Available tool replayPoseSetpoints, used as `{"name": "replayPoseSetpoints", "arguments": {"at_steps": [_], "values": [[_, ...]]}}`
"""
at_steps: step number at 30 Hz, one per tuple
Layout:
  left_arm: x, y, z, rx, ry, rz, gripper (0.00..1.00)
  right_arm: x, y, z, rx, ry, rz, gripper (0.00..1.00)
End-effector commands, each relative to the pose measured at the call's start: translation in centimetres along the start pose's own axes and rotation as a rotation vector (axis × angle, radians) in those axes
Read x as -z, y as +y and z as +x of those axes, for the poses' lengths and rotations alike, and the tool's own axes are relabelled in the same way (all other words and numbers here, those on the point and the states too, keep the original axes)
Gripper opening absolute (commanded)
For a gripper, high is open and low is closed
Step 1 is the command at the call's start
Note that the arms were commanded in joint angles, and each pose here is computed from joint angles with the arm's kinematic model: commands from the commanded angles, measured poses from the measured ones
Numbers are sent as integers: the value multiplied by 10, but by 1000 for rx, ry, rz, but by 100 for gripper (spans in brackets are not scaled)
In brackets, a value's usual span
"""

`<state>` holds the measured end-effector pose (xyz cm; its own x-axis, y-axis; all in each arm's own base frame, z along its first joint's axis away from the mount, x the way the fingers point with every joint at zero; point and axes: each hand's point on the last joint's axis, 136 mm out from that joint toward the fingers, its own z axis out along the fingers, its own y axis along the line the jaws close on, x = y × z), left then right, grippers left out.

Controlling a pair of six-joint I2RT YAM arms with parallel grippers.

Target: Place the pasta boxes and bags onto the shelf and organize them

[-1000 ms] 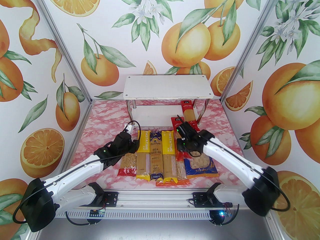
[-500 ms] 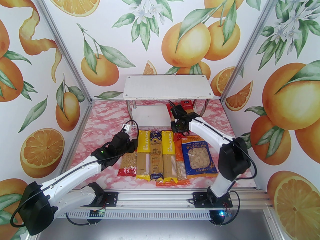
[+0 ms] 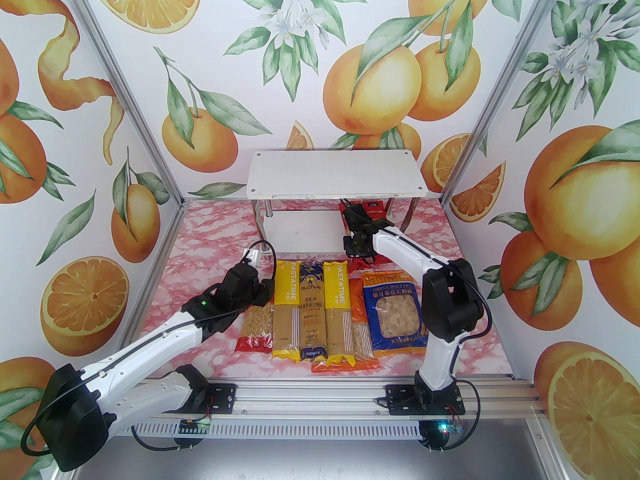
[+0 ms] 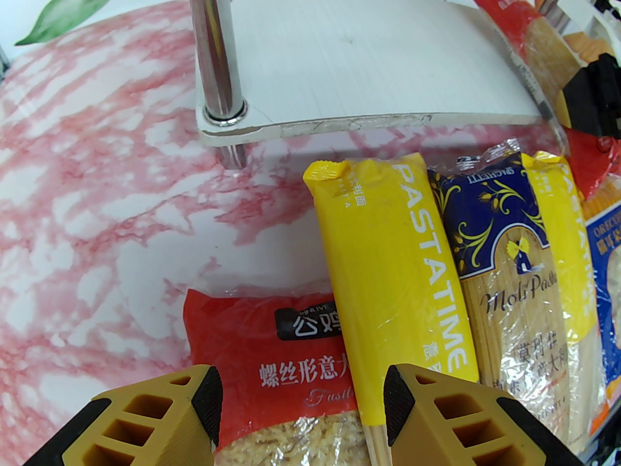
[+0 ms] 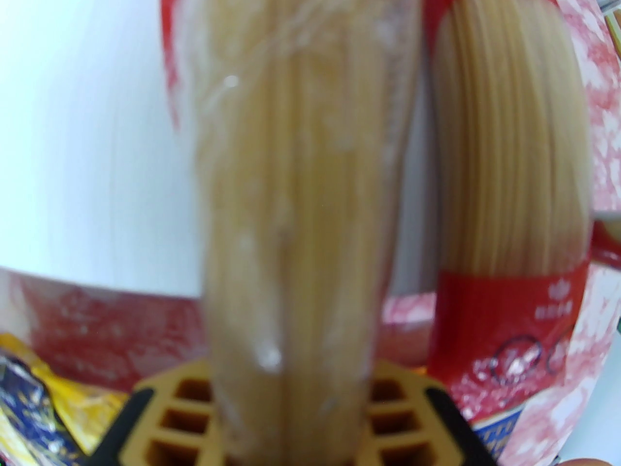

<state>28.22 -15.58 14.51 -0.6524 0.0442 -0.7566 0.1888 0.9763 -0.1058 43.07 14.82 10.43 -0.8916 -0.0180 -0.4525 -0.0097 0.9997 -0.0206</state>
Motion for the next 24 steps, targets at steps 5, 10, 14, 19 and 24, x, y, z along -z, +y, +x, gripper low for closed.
{"name": "replayPoseSetpoints", "arguments": {"at_steps": [5, 10, 14, 19, 24], "values": [[7, 2, -11, -3, -22, -5, 60, 11, -13, -66, -91, -222, 46, 0], [7, 2, -10, -5, -16, -8, 60, 3, -24, -67, -103, -209, 70, 3], [7, 3, -10, -3, -18, -9, 61, -8, -30, -62, -112, -180, 76, 20], [8, 4, -10, -4, -17, -12, 60, -21, -33, -57, -120, -153, 77, 21], [9, 5, -9, -2, -15, -16, 61, -31, -32, -52, -137, -122, 66, 35]]}}
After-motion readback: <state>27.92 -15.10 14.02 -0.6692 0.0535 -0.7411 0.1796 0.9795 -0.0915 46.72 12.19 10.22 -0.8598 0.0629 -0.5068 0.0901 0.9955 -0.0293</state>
